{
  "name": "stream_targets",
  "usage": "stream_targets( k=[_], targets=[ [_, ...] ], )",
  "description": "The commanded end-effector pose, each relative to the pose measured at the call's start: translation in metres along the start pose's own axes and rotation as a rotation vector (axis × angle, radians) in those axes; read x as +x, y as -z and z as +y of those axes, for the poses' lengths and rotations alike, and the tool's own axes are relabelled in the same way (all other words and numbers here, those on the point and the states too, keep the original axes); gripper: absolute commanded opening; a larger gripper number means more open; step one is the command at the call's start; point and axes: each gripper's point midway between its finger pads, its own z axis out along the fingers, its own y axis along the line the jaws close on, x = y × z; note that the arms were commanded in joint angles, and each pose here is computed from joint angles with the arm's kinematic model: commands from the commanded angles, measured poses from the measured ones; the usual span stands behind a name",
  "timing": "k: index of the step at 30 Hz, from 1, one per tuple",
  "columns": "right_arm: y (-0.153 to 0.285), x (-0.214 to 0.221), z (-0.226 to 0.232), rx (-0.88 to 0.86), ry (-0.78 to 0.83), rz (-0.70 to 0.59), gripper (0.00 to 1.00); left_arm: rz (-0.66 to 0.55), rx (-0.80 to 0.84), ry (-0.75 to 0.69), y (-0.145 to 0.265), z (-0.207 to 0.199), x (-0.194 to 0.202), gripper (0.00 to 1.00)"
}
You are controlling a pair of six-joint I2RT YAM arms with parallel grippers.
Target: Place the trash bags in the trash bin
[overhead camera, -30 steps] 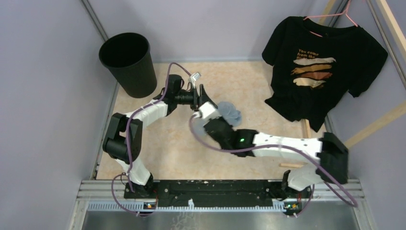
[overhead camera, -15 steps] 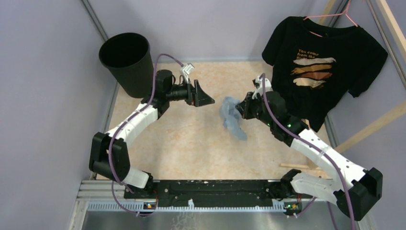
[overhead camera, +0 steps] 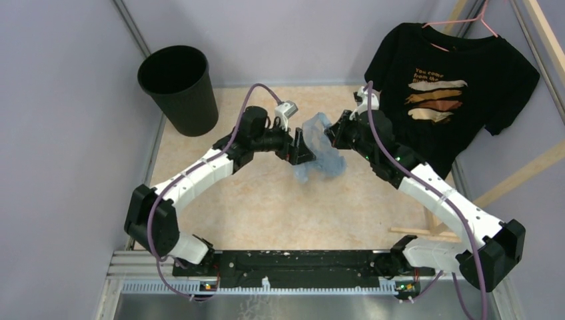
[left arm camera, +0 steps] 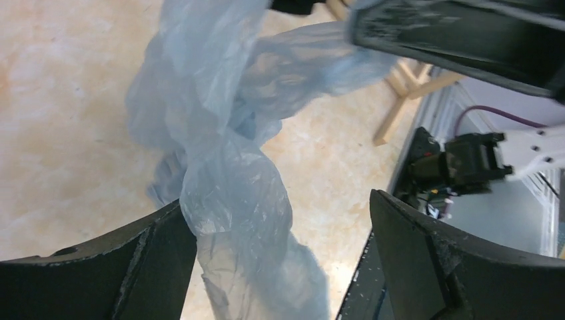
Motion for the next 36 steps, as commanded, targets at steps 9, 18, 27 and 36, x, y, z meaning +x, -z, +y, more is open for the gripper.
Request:
stream_targets(
  k=[9,18,27,36],
  targets=[
    [0.027,-0.032,-0.004,0.024,0.006,-0.124,0.0,0.151,-0.319,0.1,-0.01,0.075,0.019,0.46],
    [0.052,-0.034,-0.039,0.127,0.042,-0.145,0.0,0.008,-0.492,0.144,0.031,0.112,-0.008,0.17],
    [0.042,0.028,0.026,-0.338,0.189,0.151,0.0,0.018,-0.351,0.264,0.026,0.114,-0.004,0.09],
    [0.041,0.017,0.028,-0.316,0.083,0.116,0.0,0.023,-0.204,0.239,0.018,0.092,-0.008,0.26]
  ],
)
